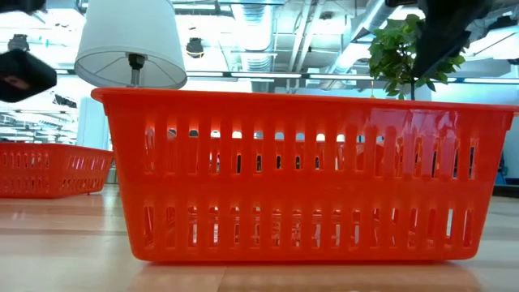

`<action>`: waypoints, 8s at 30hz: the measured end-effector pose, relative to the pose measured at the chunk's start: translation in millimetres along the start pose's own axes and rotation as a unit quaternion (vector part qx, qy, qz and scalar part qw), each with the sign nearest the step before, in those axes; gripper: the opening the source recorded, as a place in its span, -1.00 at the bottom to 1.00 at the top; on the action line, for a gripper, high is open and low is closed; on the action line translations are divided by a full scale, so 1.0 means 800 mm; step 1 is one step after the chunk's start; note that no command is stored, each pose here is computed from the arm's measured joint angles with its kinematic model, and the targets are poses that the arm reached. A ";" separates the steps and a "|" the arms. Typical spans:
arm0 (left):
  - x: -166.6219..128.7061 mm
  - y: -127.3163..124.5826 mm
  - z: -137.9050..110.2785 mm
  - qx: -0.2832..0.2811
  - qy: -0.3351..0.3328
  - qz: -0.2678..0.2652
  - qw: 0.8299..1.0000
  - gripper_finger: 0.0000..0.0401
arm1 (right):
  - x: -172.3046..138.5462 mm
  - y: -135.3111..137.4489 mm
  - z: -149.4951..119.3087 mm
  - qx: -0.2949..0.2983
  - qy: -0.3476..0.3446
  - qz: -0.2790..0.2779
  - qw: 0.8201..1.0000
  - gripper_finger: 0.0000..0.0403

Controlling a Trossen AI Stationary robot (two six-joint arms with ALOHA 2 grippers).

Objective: Stack baskets by color
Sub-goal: Stack the bottom transparent bin on the transparent bin, then stack the middle red bin on the top red bin

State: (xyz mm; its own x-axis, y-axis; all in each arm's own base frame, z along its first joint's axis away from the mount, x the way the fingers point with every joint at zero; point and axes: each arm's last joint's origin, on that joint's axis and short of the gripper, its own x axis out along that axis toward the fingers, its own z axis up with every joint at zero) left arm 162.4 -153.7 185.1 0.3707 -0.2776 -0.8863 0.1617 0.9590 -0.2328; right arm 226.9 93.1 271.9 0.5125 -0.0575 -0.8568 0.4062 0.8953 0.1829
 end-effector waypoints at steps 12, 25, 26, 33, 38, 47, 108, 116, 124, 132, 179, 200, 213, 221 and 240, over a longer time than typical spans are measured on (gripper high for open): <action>0.049 0.001 -0.009 -0.015 0.062 0.023 0.998 -0.16 | 0.001 0.000 0.006 0.001 -0.013 0.009 1.000 -0.41; 0.036 0.006 0.020 -0.132 0.043 -0.034 0.990 -0.98 | -0.001 -0.001 0.006 -0.001 -0.014 0.010 1.000 -0.41; 0.027 0.008 0.026 -0.137 0.029 -0.033 0.990 -0.99 | -0.001 -0.001 0.006 -0.001 -0.015 0.011 1.000 -0.41; -0.060 0.031 0.069 -0.196 -0.107 -0.058 0.973 -1.00 | -0.014 -0.004 0.008 0.002 -0.033 0.024 0.999 -0.41; -0.123 0.058 0.089 -0.287 -0.208 -0.093 0.930 -1.00 | -0.021 -0.003 0.011 0.007 -0.060 0.035 0.998 -0.41; -0.177 0.101 0.134 -0.304 -0.417 0.004 0.857 -1.00 | -0.028 -0.006 0.016 0.038 -0.105 0.020 0.994 -0.41; -0.210 0.250 0.189 -0.305 -0.423 0.536 0.663 -0.91 | -0.012 -0.110 0.296 0.118 -0.389 -0.182 0.895 -0.90; -0.204 0.250 0.188 -0.262 -0.395 0.502 0.724 -0.23 | -0.014 -0.115 0.290 0.091 -0.358 -0.189 0.910 -0.97; -0.216 0.235 0.184 -0.176 -0.404 0.380 0.814 0.34 | -0.041 -0.166 0.277 0.039 -0.277 -0.163 0.946 -0.99; -0.268 0.188 0.146 -0.153 -0.454 0.282 0.831 0.41 | -0.058 -0.236 0.281 -0.030 -0.226 -0.146 0.963 -0.99; -0.243 0.162 0.105 -0.189 -0.430 0.227 0.853 0.41 | 0.043 -0.303 0.385 -0.257 -0.074 -0.124 0.956 -1.00; -0.243 0.163 0.105 -0.192 -0.431 0.229 0.851 0.41 | 0.045 -0.291 0.386 -0.313 -0.069 -0.126 0.939 -1.00; -0.243 0.162 0.105 -0.192 -0.431 0.229 0.851 0.41 | 0.046 -0.287 0.381 -0.327 -0.038 -0.141 0.934 -0.99; -0.243 0.162 0.105 -0.195 -0.432 0.227 0.851 0.41 | 0.047 -0.288 0.378 -0.330 -0.026 -0.137 0.934 -0.78; -0.244 0.162 0.105 -0.191 -0.431 0.226 0.852 0.41 | 0.009 -0.282 0.368 -0.249 -0.050 -0.086 0.964 -0.15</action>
State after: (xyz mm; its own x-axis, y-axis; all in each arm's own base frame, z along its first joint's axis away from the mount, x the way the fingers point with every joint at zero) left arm 188.2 20.0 361.4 0.8773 0.3440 -0.3347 -0.4242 0.8821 -0.2051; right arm 361.8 -239.4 366.7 0.5510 -0.2436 -0.7982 0.0917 0.9683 -0.2322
